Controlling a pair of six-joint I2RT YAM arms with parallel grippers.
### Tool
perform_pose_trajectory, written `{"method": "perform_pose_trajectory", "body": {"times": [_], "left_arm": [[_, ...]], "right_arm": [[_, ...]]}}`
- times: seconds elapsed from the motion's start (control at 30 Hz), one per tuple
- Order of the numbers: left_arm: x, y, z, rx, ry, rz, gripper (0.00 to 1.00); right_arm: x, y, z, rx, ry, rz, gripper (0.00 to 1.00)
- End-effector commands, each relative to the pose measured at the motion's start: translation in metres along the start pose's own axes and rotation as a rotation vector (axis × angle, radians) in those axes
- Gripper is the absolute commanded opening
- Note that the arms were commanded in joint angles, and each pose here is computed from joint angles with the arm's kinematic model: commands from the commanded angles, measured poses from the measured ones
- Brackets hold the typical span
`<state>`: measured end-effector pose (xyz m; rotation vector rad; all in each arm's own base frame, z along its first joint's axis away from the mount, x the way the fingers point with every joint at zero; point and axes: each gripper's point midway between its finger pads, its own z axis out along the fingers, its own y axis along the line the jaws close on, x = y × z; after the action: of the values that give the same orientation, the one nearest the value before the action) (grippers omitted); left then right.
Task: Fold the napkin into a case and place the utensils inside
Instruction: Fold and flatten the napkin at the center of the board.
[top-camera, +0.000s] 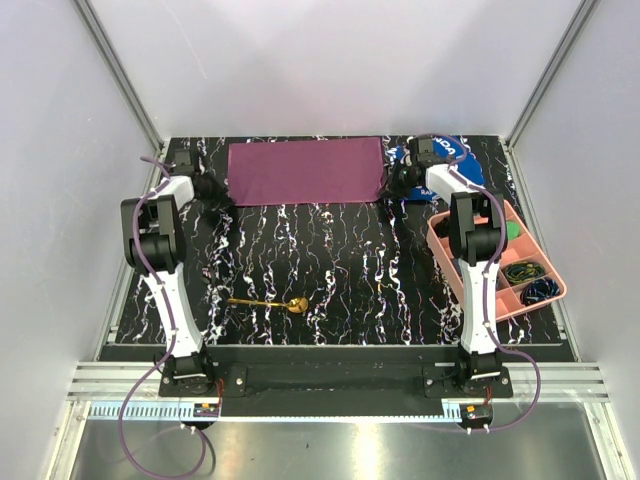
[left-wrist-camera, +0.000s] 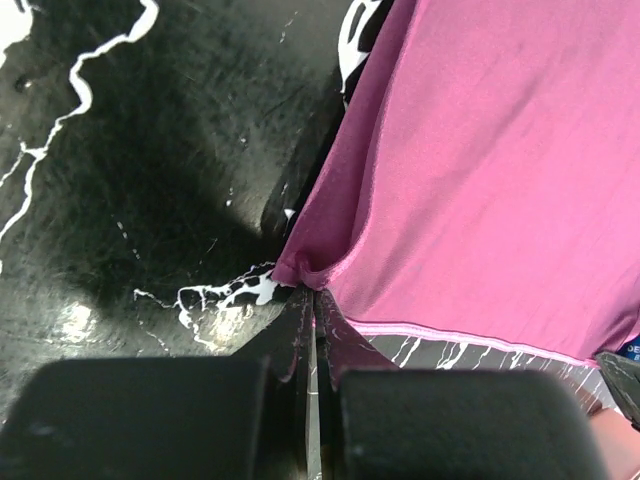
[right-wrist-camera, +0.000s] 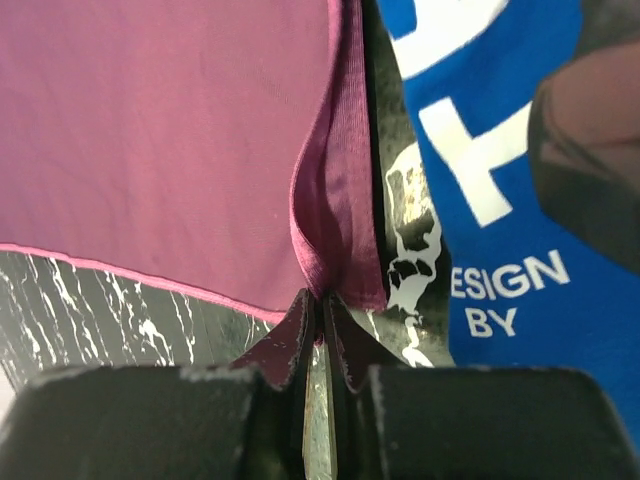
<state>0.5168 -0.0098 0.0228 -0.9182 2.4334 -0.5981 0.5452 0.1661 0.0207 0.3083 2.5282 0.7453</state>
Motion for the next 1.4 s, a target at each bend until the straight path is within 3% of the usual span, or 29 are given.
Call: {"method": "perform_pose_trajectory", "body": {"times": [0.0, 0.33, 0.6, 0.73, 0.97, 1.2, 1.37], "left_arm": [[0.015, 0.013, -0.015, -0.041, 0.032, -0.013, 0.00], [0.055, 0.037, -0.056, -0.078, 0.068, -0.054, 0.00], [0.079, 0.028, -0.107, 0.002, 0.054, -0.006, 0.00], [0.058, -0.004, -0.129, 0.102, 0.000, 0.001, 0.00], [-0.025, -0.091, -0.183, 0.273, -0.208, 0.089, 0.00], [-0.074, -0.146, -0.182, 0.485, -0.317, 0.141, 0.00], [-0.090, -0.164, -0.166, 0.588, -0.325, 0.129, 0.00]], "right_arm": [[0.016, 0.004, -0.011, -0.019, 0.057, 0.028, 0.10], [0.080, -0.008, -0.044, -0.013, 0.160, 0.062, 0.08], [0.090, 0.022, -0.109, -0.081, 0.091, 0.022, 0.08], [0.048, 0.055, -0.136, -0.131, -0.029, -0.022, 0.07], [-0.035, 0.102, -0.156, -0.184, -0.197, -0.113, 0.06], [-0.110, 0.130, -0.143, -0.236, -0.344, -0.183, 0.03], [-0.140, 0.140, -0.130, -0.272, -0.389, -0.215, 0.02]]}}
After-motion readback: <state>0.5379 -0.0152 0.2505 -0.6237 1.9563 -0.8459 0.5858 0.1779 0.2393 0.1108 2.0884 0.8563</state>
